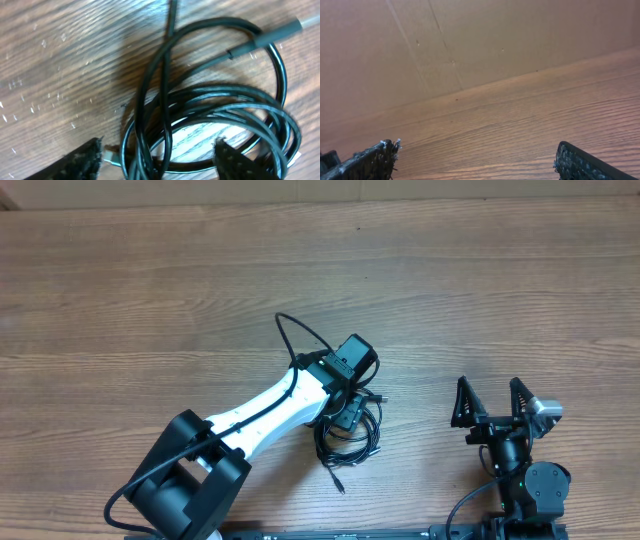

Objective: Untangle cables
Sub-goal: 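Move the left gripper forward over the black cable bundle, then lower the left gripper and close it on the cable loops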

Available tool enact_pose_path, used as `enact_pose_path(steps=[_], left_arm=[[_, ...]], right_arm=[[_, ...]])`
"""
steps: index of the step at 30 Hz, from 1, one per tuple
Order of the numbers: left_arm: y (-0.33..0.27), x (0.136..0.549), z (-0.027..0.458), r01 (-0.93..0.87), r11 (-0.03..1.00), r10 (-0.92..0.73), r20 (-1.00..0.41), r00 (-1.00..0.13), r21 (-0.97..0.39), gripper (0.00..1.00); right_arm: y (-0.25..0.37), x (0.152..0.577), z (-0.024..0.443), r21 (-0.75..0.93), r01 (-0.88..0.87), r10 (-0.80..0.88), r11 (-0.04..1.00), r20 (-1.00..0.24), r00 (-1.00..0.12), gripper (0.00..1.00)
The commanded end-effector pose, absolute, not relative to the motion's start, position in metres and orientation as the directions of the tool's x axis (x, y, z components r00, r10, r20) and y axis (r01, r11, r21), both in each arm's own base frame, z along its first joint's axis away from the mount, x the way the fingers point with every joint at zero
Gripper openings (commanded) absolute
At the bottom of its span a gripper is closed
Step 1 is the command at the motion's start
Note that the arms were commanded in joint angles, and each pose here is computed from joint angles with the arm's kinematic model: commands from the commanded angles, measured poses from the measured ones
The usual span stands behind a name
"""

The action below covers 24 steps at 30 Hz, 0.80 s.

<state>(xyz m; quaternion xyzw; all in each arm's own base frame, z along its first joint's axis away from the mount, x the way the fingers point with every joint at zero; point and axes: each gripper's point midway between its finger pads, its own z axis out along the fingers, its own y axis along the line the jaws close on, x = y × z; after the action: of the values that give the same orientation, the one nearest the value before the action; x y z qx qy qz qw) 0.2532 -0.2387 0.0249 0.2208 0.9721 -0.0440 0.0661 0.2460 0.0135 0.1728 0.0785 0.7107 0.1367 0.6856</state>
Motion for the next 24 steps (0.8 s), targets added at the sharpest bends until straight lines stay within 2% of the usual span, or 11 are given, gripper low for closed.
enact_pose_path(steps=[1,10,16,19,24], left_arm=[[-0.241,0.259,0.026,0.615,0.789,0.605,-0.173,-0.778,-0.008,0.68],[-0.243,0.261,0.025,0.700,0.714,0.690,-0.180,-0.701,0.011,0.63],[-0.240,0.257,0.019,0.700,0.715,0.690,-0.173,-0.702,0.011,0.64],[-0.242,0.252,0.014,0.702,0.712,0.689,-0.176,-0.703,-0.018,0.68],[-0.248,0.251,0.010,0.661,0.748,0.640,-0.199,-0.742,-0.059,0.65]], right_arm=[[0.011,0.246,0.171,0.294,-0.066,0.292,0.953,-0.956,-0.038,1.00],[0.011,0.246,0.171,0.294,-0.065,0.292,0.953,-0.956,-0.038,1.00],[0.011,0.246,0.171,0.294,-0.066,0.292,0.953,-0.956,-0.038,1.00],[0.011,0.246,0.171,0.294,-0.066,0.292,0.953,-0.956,-0.038,1.00],[0.011,0.246,0.171,0.294,-0.066,0.292,0.953,-0.956,-0.038,1.00]])
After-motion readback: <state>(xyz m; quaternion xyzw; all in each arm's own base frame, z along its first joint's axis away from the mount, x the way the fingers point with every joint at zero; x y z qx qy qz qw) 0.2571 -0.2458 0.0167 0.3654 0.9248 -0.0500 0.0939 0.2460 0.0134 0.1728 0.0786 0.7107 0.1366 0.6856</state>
